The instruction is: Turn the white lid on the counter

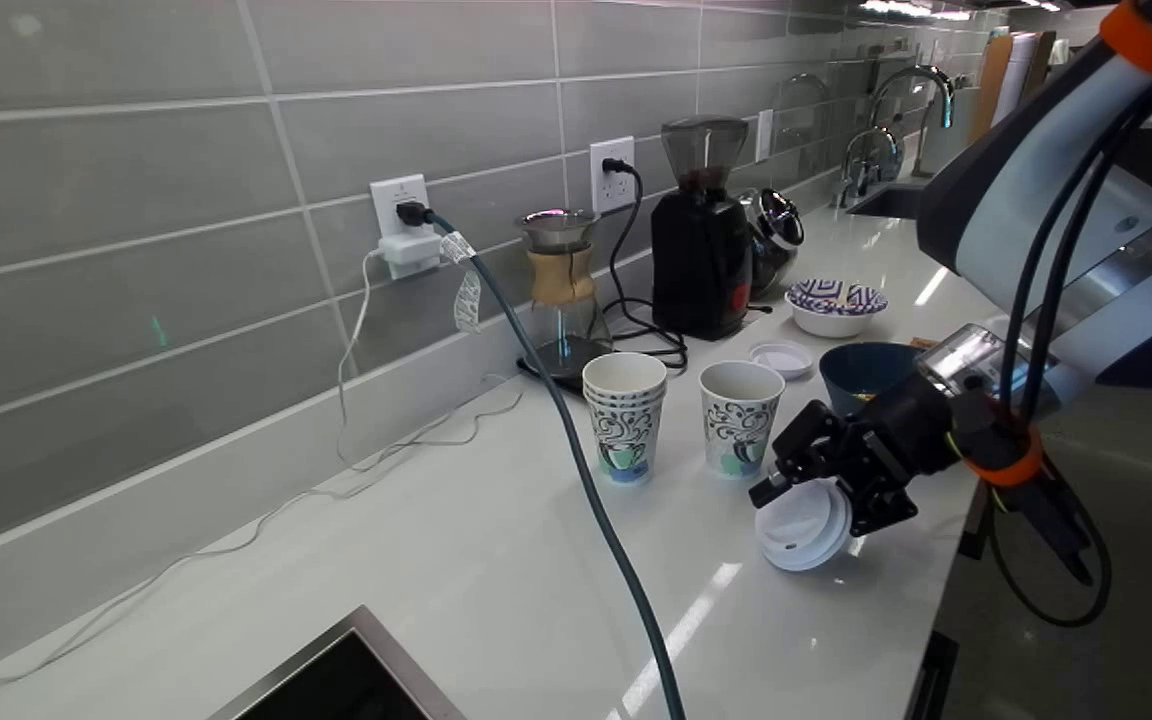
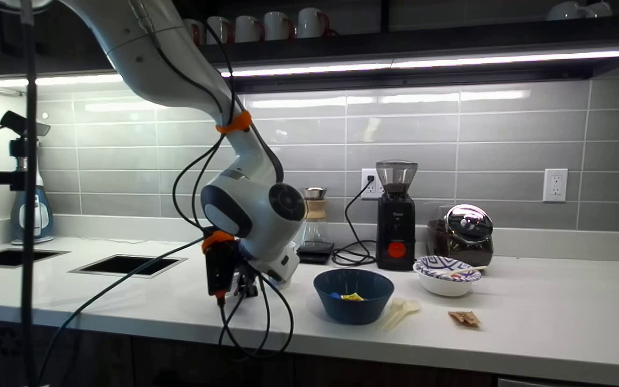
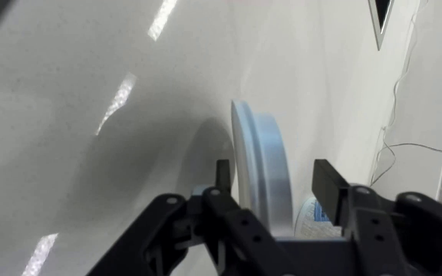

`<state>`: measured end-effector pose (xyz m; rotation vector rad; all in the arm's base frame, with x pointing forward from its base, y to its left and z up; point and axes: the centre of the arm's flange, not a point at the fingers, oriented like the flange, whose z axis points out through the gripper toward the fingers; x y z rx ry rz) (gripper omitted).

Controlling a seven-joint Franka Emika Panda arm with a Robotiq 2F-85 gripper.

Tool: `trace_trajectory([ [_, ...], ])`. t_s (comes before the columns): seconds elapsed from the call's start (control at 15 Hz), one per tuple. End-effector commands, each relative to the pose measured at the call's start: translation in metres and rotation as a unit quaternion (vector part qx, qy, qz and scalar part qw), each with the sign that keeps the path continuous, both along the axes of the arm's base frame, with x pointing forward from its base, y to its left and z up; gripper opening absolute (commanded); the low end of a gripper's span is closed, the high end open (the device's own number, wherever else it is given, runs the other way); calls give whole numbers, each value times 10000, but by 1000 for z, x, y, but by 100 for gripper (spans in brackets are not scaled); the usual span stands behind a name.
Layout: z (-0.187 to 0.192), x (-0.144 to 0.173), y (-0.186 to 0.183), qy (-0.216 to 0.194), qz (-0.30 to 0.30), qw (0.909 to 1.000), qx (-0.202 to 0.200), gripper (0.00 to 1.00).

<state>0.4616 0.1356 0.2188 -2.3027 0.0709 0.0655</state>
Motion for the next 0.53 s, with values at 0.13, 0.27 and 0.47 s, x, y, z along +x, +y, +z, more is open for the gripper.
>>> trace_trajectory([
  [0.13, -1, 5, -2, -74, 90, 9999, -89, 87],
  [0.27, 2, 5, -7, -78, 87, 9995, -291, 96],
  [0.47, 15, 6, -11, -126, 206, 9973, -701, 100],
])
